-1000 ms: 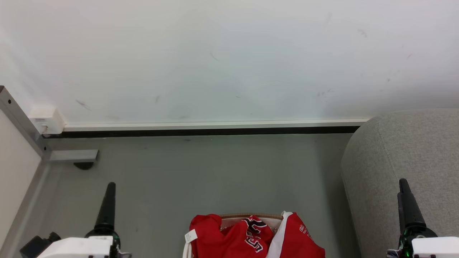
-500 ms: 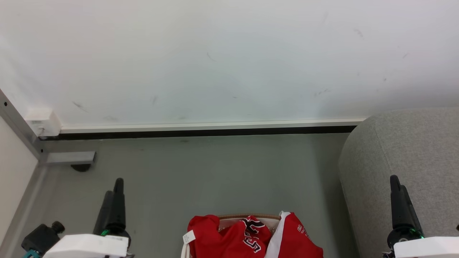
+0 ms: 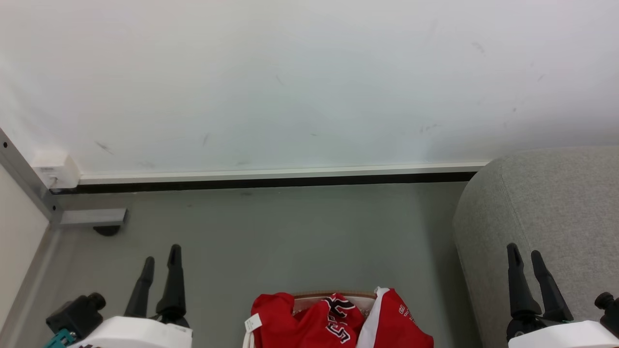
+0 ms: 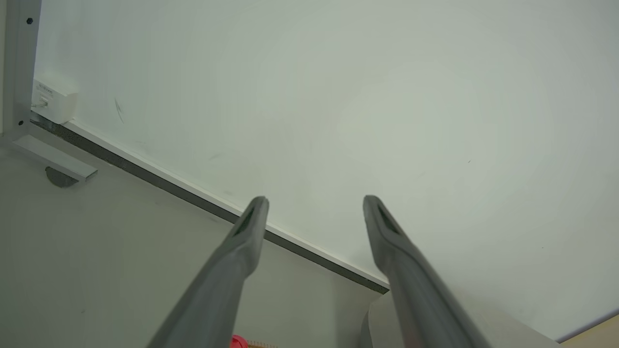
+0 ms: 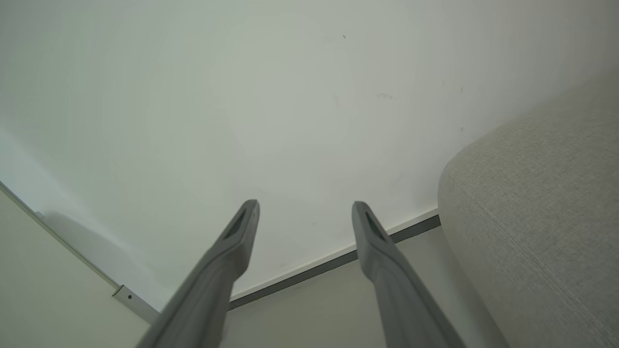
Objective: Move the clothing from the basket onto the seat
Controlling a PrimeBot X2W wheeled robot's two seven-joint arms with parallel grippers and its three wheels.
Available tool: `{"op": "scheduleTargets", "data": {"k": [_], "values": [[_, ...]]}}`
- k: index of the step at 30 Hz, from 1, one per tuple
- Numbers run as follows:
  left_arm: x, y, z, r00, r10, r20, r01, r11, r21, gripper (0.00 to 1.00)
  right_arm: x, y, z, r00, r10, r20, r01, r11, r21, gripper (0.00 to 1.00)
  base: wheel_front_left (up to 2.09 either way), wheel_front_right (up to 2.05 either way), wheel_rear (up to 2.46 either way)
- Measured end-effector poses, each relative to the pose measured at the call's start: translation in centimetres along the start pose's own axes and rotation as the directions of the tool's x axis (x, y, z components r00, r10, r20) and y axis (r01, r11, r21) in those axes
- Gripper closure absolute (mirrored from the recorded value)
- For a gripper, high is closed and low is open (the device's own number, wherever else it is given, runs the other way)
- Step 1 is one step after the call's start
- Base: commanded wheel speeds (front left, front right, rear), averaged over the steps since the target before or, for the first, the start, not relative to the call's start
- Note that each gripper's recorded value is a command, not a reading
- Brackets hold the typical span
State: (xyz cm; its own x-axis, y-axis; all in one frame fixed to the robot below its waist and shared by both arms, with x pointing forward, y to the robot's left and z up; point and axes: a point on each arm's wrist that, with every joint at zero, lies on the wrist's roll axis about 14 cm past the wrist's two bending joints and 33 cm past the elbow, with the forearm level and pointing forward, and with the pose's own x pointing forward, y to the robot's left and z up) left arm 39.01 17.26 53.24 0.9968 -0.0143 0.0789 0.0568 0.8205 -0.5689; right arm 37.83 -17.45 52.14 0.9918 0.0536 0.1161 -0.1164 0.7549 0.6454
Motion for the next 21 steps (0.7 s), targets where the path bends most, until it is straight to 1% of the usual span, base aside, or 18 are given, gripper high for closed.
{"op": "scheduleTargets", "data": {"k": [6,12,21], "values": [[-0.3,0.0,-0.9,1.0,-0.002,-0.023,0.004,0.996,0.086,0.0,-0.1,-0.3,-0.7,1.0,-0.006,-0.025,0.003,0.996,-0.092,0.0,0.0,0.0,0.0],[-0.3,-0.3,-1.1,1.0,-0.019,-0.024,0.023,0.987,0.158,0.0,-0.2,-0.5,-1.3,0.999,-0.004,-0.048,-0.004,0.985,-0.175,0.0,0.0,0.0,0.0],[-0.2,-0.9,-1.4,0.999,-0.044,-0.026,0.049,0.969,0.241,0.0,0.0,0.3,-1.8,0.998,0.02,-0.058,-0.034,0.966,-0.255,0.0,0.0,0.0,0.0]]}}
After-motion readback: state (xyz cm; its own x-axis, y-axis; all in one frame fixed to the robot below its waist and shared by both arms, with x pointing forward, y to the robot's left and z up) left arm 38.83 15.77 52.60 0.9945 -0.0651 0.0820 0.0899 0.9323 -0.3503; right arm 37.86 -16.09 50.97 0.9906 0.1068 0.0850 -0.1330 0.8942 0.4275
